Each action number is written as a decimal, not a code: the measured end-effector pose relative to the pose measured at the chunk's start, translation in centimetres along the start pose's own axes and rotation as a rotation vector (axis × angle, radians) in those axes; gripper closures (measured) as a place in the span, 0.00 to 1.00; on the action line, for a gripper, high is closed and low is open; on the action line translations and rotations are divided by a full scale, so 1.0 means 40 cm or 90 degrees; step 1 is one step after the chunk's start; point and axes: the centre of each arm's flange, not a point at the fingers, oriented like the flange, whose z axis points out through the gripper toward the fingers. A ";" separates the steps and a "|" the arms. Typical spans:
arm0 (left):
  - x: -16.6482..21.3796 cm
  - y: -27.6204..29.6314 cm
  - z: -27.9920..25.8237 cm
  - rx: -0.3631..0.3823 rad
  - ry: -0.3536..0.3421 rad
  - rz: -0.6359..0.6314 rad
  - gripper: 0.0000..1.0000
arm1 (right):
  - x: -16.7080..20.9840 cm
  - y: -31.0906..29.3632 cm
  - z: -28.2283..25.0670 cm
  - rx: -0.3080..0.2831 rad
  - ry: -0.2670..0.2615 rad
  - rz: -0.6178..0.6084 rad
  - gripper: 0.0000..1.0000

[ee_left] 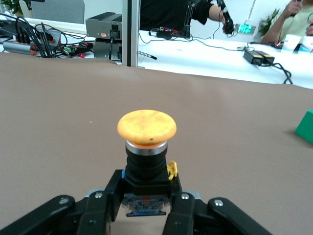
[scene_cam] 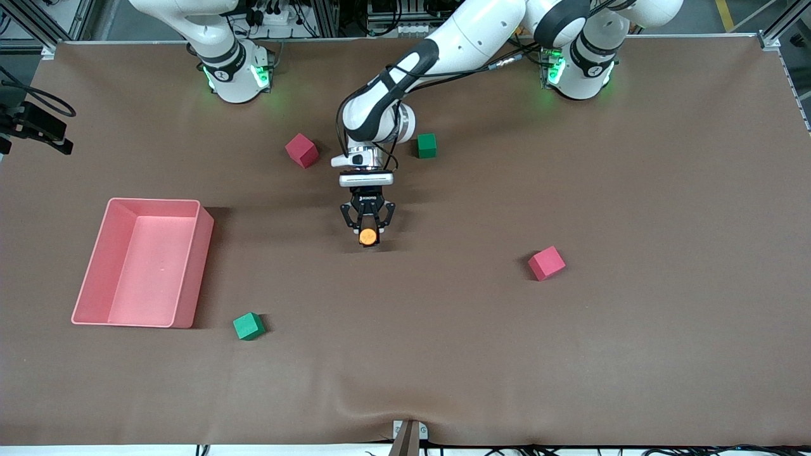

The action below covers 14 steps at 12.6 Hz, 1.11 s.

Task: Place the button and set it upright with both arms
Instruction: 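Lift and turn the button upright with the left gripper, then set the button upright on the table and open the left gripper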

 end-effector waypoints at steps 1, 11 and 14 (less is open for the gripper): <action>-0.016 -0.005 0.002 0.001 -0.001 0.000 0.59 | 0.000 0.001 0.000 0.000 0.000 0.000 0.00; -0.120 -0.033 0.002 0.005 -0.007 0.026 0.58 | 0.000 0.000 0.001 0.000 -0.001 0.000 0.00; -0.132 -0.029 -0.012 0.013 -0.022 0.005 0.29 | 0.000 0.000 0.001 0.000 -0.001 0.000 0.00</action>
